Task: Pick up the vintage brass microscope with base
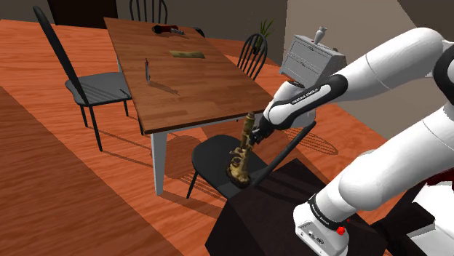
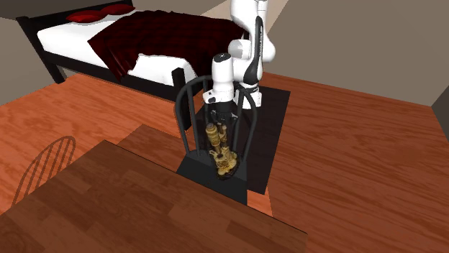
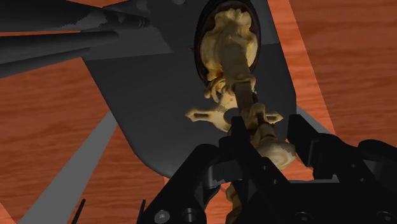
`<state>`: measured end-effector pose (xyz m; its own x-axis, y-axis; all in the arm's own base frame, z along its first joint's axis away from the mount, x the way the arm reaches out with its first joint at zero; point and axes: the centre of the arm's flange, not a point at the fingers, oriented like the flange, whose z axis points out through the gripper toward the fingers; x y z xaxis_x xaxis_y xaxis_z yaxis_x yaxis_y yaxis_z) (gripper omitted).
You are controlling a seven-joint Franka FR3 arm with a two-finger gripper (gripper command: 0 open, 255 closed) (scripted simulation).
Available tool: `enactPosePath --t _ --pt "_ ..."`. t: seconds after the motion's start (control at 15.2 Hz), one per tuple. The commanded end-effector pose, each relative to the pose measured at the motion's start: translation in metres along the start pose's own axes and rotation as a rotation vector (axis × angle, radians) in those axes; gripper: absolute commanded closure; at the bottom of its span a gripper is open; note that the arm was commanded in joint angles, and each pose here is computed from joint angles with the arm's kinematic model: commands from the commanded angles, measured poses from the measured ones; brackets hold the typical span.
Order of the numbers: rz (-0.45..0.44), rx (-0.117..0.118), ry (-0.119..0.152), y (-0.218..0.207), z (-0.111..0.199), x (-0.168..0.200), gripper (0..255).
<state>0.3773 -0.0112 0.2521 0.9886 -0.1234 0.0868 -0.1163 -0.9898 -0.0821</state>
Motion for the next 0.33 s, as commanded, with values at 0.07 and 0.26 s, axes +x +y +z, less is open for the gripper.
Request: enactPosePath --t 0.07,0.26 --pt "0.000 0.000 0.001 -0.001 -0.016 0.002 255" --pt "0.000 0.000 0.001 -0.002 -0.022 0.002 255"
